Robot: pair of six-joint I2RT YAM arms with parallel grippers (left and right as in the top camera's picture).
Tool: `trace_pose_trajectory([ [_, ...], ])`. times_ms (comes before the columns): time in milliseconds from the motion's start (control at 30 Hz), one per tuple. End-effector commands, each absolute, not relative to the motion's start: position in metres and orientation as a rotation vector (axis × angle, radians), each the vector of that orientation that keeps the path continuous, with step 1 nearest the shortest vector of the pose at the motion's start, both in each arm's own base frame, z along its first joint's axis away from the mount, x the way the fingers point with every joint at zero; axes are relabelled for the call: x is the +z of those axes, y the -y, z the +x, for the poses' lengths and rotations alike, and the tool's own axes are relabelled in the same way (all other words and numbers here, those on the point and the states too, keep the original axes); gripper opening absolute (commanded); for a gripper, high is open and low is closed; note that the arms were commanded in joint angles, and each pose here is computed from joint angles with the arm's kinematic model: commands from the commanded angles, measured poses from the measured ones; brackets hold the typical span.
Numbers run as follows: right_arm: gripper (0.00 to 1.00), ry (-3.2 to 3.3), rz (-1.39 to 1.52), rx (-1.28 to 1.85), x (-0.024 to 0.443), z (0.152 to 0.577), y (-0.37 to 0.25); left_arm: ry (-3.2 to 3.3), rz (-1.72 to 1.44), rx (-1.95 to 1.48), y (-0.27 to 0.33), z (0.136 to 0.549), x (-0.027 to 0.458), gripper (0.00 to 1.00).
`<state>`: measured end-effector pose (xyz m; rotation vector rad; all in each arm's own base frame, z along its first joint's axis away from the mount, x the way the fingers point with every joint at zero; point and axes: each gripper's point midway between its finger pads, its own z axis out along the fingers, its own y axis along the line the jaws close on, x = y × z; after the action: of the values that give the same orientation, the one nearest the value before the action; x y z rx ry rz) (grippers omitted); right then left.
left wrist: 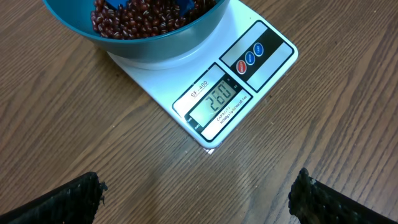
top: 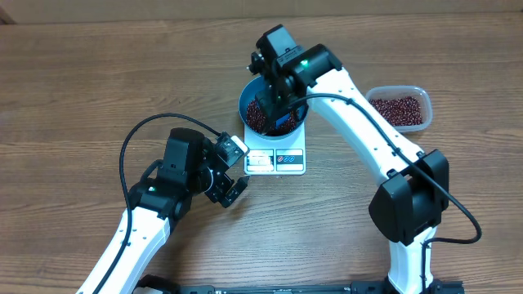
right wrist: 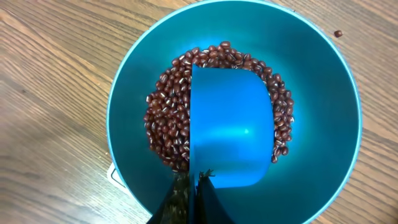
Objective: Scoop item into bowl and weigh 150g on scale
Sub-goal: 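Lift the scoop holding beans up out of the bowl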
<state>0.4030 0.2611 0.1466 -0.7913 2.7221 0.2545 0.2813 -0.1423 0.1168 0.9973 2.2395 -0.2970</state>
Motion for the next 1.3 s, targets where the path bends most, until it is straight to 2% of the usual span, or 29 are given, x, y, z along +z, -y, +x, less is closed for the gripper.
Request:
trace_pose_trajectory([
  [0, 0.04, -2.738, -0.773, 0.384, 0.148, 0.4, -0.264, -2.243, 1.016, -0.291, 0.141, 0.281, 0.112, 1.0],
  [433, 0.04, -2.705, -0.708, 0.666, 0.177, 0.404, -0.254, -2.243, 1.016, -0.291, 0.141, 0.281, 0.112, 1.0],
  [767, 0.04, -2.614, -0.617, 0.924, 0.22, 0.407, -0.229, -2.243, 1.016, -0.291, 0.141, 0.281, 0.112, 1.0],
  [1267, 0.04, -2.53, -0.526, 0.926, 0.259, 0.411, -0.195, -2.243, 1.016, -0.291, 0.141, 0.281, 0.112, 0.99],
])
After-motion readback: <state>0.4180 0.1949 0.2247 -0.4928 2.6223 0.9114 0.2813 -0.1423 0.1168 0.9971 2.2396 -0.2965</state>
